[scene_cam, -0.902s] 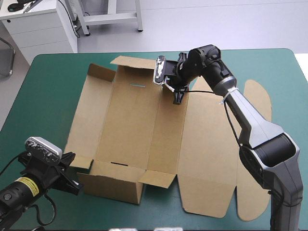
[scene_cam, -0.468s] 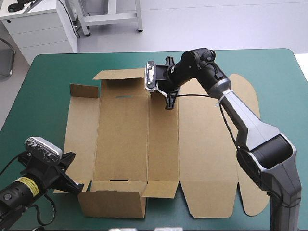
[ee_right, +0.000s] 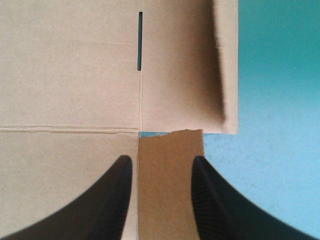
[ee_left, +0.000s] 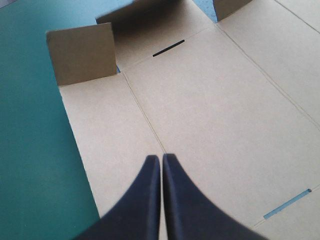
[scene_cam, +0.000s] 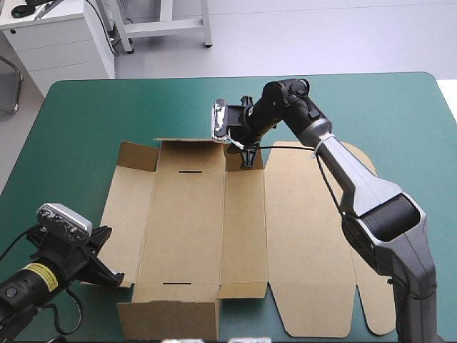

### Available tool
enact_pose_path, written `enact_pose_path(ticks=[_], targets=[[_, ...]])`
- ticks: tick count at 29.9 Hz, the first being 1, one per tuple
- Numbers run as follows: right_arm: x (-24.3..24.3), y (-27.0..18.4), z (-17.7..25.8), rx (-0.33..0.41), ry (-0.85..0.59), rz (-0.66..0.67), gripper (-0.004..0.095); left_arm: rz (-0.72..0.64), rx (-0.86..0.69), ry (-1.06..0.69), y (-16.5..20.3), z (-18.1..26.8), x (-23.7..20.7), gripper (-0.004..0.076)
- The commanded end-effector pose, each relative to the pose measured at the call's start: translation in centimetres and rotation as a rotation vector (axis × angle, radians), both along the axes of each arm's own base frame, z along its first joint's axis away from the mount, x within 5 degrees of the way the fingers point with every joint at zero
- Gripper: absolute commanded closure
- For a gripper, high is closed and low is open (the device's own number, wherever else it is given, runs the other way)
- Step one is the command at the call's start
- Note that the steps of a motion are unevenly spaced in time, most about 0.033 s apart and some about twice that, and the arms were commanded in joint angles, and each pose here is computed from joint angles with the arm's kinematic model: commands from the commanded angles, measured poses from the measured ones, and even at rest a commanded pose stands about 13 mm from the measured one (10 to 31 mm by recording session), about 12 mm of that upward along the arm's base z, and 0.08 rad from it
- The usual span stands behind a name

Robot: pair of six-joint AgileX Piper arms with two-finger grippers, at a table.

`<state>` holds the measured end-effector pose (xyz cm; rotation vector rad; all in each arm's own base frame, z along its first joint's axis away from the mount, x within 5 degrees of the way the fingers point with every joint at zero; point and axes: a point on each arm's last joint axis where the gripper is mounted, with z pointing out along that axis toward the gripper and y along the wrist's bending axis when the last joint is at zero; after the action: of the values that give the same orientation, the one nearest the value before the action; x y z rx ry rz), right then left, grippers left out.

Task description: Fold the box

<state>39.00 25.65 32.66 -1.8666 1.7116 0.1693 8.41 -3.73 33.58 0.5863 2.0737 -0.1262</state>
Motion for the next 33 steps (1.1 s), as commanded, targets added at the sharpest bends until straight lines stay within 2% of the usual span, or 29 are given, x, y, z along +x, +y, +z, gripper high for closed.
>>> enact_pose_path(ticks=[1, 6, 10, 13, 15, 18, 19, 20, 25, 27, 33], targets=[[-1.1, -0.5, 4.2, 0.088, -0.087, -0.016, 0.0379, -0.013, -0.037, -0.079, -0.2, 1.5, 0.2, 0.0731], [-1.3, -0.6, 4.1, 0.093, -0.052, -0.043, 0.0372, -0.012, -0.034, -0.074, -0.2, 1.5, 0.2, 0.0731], [-1.4, -0.8, 4.5, 0.125, 0.024, -0.14, 0.0396, -0.012, -0.034, -0.074, -0.2, 1.5, 0.2, 0.0731], [-1.7, -1.1, 5.3, 0.131, 0.081, -0.23, 0.051, -0.012, -0.034, -0.074, -0.2, 1.5, 0.2, 0.0731], [-1.7, -1.7, 6.0, 0.118, 0.071, -0.301, 0.0649, -0.01, -0.029, -0.077, -0.1, 1.5, 0.2, 0.0731], [-1.0, -2.8, 6.9, 0.095, 0.019, -0.48, 0.0885, -0.007, -0.017, -0.085, 0.0, 1.5, 0.2, 0.0731], [-0.9, -3.2, 7.2, 0.089, 0.001, -0.525, 0.0931, -0.007, -0.017, -0.085, 0.0, 1.5, 0.2, 0.0731], [-0.6, -3.7, 7.4, 0.086, -0.017, -0.61, 0.0925, -0.007, -0.018, -0.086, -0.1, 1.5, 0.2, 0.0731], [0.1, -5.9, 8.3, 0.059, -0.123, -0.865, 0.0927, -0.01, -0.024, -0.098, -0.1, 1.6, 0.3, 0.0731], [0.2, -6.8, 8.8, 0.079, -0.136, -0.941, 0.0927, -0.011, -0.025, -0.099, -0.1, 1.6, 0.3, 0.0731], [0.5, -11.2, 10.4, 0.214, -0.06, -1.101, 0.0928, -0.006, -0.039, -0.106, -0.1, 2.0, 0.2, 0.0731]])
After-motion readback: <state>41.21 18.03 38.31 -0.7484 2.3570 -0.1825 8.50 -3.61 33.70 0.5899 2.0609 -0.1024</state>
